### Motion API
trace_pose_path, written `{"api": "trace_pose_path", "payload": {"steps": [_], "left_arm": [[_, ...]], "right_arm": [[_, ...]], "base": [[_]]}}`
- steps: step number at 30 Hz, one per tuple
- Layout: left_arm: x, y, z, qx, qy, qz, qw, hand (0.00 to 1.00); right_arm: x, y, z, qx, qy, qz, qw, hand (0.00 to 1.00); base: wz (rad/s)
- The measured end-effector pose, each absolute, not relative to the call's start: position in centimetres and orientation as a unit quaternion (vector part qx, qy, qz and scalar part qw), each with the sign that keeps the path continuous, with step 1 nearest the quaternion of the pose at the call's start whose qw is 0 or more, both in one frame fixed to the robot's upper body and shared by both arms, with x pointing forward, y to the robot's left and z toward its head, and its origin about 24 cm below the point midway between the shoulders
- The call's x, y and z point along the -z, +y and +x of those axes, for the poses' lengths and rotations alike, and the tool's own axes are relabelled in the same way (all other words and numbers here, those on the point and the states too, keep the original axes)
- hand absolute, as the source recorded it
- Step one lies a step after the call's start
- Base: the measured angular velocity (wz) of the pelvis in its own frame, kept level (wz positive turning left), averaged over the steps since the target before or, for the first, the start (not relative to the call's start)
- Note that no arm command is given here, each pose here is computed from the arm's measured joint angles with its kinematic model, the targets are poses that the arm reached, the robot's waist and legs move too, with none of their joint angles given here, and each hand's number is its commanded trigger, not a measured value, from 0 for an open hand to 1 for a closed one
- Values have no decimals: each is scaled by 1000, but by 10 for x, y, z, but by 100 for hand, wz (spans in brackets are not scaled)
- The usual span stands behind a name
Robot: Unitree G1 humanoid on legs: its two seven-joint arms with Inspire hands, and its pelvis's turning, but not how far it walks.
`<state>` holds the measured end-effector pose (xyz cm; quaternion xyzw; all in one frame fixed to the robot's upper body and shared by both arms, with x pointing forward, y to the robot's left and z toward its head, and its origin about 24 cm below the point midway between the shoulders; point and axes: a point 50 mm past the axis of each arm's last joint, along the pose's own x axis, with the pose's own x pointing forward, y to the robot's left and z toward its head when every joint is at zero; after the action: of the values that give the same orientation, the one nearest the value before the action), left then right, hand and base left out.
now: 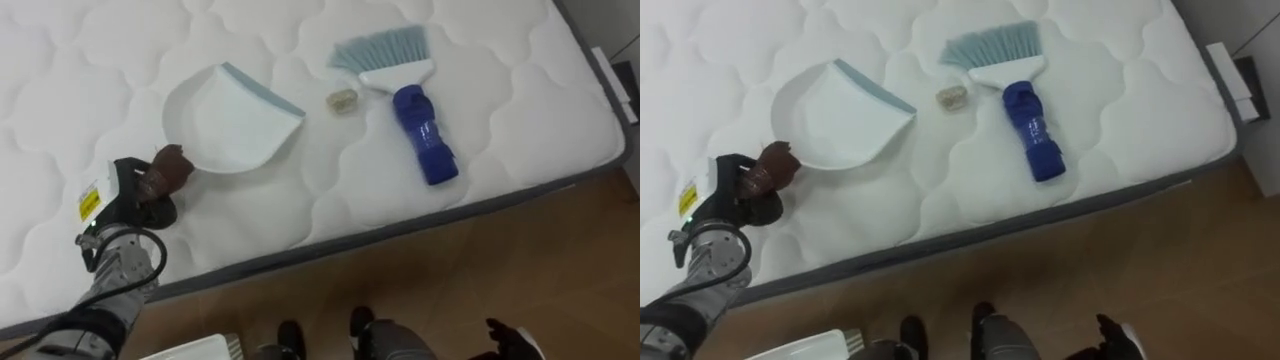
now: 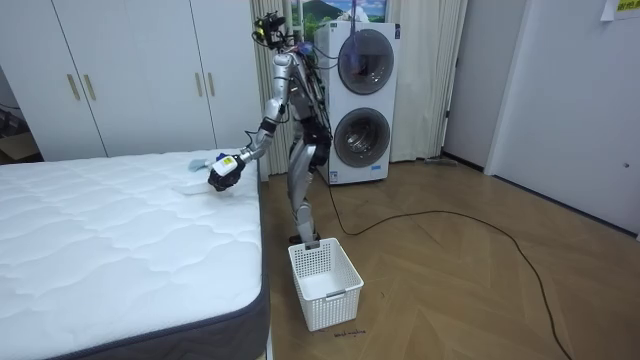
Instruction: Clean bed
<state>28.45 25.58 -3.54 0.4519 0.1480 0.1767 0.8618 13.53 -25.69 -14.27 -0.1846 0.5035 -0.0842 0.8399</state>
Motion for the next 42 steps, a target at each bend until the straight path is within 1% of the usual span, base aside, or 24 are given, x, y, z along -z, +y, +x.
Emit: {"api": "trace_pose_path", "payload": {"steps": [8, 13, 21, 23, 27, 31, 36, 42], "left_arm": [[40, 264, 274, -172, 144, 477, 850, 100], [42, 264, 272, -166, 147, 483, 847, 100], [62, 266, 248, -143, 181, 495, 838, 100], [62, 265, 248, -144, 179, 494, 838, 100], [60, 265, 249, -141, 173, 497, 839, 100], [60, 266, 248, -135, 168, 506, 835, 100], [59, 261, 250, -125, 157, 510, 836, 100], [56, 258, 253, -116, 143, 508, 841, 100]], "right_arm": [[134, -264, 150, 114, 470, -173, 858, 0], [124, -265, 173, 138, 440, -161, 873, 0], [106, -271, 197, 199, 383, -139, 891, 0], [101, -272, 204, 214, 367, -142, 894, 0], [82, -272, 227, 251, 311, -147, 905, 0], [59, -267, 250, 280, 232, -154, 919, 0], [34, -262, 268, 312, 153, -168, 922, 0], [0, -258, 292, 352, 68, -151, 921, 0]], "base": [[0], [-4], [-3], [2], [-3], [-6], [-1], [5]]}}
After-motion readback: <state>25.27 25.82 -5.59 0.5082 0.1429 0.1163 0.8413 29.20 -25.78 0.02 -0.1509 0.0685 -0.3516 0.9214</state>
